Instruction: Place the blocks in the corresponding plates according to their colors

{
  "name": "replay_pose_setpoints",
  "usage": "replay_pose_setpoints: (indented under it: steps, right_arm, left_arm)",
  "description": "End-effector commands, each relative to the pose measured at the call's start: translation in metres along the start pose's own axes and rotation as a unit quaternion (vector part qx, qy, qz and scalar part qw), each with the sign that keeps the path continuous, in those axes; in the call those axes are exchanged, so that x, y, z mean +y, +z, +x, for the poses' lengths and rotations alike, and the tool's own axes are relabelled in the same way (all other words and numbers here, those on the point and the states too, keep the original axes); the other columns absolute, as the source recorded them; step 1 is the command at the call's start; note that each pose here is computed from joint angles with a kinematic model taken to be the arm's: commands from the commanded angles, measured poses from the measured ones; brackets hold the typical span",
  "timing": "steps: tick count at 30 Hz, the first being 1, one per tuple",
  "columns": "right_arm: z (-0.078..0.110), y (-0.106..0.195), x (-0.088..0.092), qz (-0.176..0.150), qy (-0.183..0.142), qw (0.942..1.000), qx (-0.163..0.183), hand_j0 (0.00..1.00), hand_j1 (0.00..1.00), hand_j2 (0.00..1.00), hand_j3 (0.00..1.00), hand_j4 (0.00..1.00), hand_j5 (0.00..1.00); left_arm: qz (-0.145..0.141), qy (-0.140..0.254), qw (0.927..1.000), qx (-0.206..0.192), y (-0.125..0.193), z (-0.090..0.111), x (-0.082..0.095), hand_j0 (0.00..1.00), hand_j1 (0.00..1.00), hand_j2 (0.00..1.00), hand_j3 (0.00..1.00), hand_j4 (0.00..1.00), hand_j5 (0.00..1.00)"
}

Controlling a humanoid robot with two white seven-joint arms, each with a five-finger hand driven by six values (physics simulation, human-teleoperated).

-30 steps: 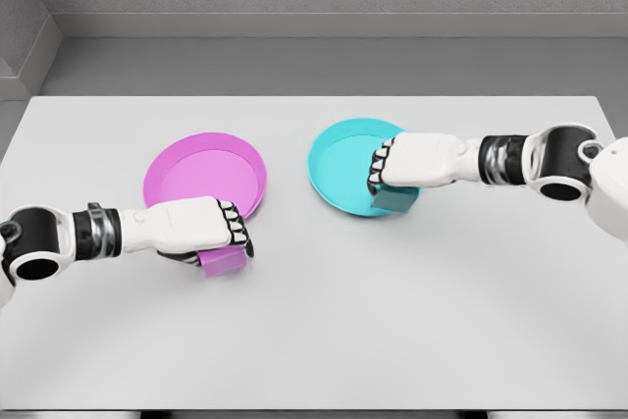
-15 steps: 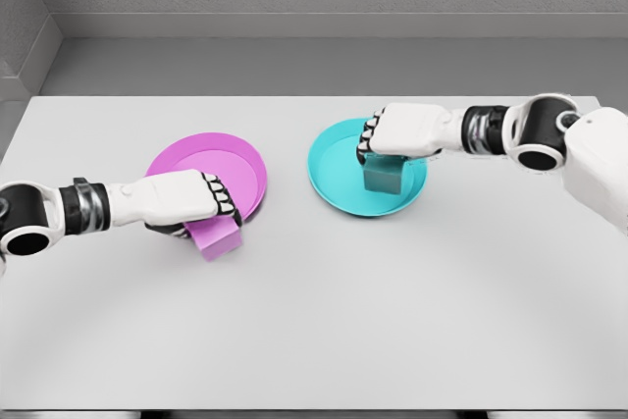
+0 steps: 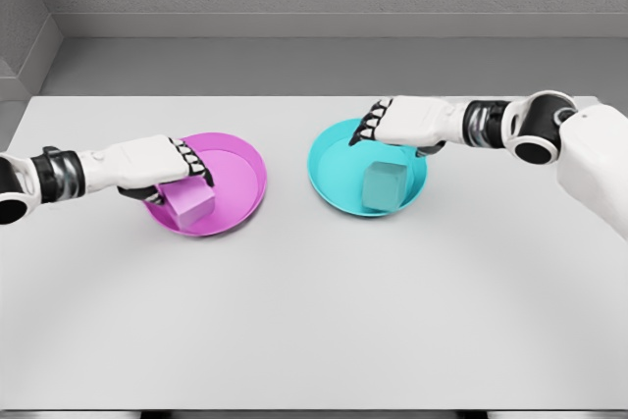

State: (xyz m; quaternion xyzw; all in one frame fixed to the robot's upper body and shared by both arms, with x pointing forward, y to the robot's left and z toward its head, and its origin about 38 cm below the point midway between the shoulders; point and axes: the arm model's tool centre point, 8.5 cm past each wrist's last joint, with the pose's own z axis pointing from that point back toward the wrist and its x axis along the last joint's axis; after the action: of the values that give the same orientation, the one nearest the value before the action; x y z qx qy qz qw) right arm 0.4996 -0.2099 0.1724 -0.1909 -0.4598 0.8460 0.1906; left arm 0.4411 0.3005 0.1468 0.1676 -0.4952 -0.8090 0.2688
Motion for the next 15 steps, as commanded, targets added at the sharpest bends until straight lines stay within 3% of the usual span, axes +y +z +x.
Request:
replay_pose_setpoints:
  steps: [1,6,11,15]
  right_arm:
    - [-0.021,0.023,-0.009,-0.024,-0.011,0.9991,0.031,1.0,1.0,1.0,1.0,1.0,1.0]
    - [-0.065,0.09,-0.008,-0.075,-0.053,0.9899,0.108,1.0,1.0,1.0,1.0,1.0,1.0]
    - [-0.067,0.134,0.0,-0.117,-0.065,0.9806,0.143,1.0,1.0,1.0,1.0,1.0,1.0]
    - [-0.079,0.17,0.009,-0.162,-0.099,0.9646,0.183,1.0,1.0,1.0,1.0,1.0,1.0]
  left_arm:
    - [0.001,0.012,0.9998,0.017,0.005,-0.011,-0.003,0.66,0.66,0.66,0.66,0.66,0.66]
    - [0.012,0.013,0.9995,0.028,0.001,-0.021,0.009,0.66,0.66,0.66,0.66,0.66,0.66]
    - [0.016,0.025,0.9988,0.04,-0.008,-0.031,0.011,0.66,0.66,0.66,0.66,0.66,0.66]
    - [0.021,0.032,0.9982,0.047,-0.014,-0.036,0.015,0.68,0.68,0.68,0.68,0.68,0.68]
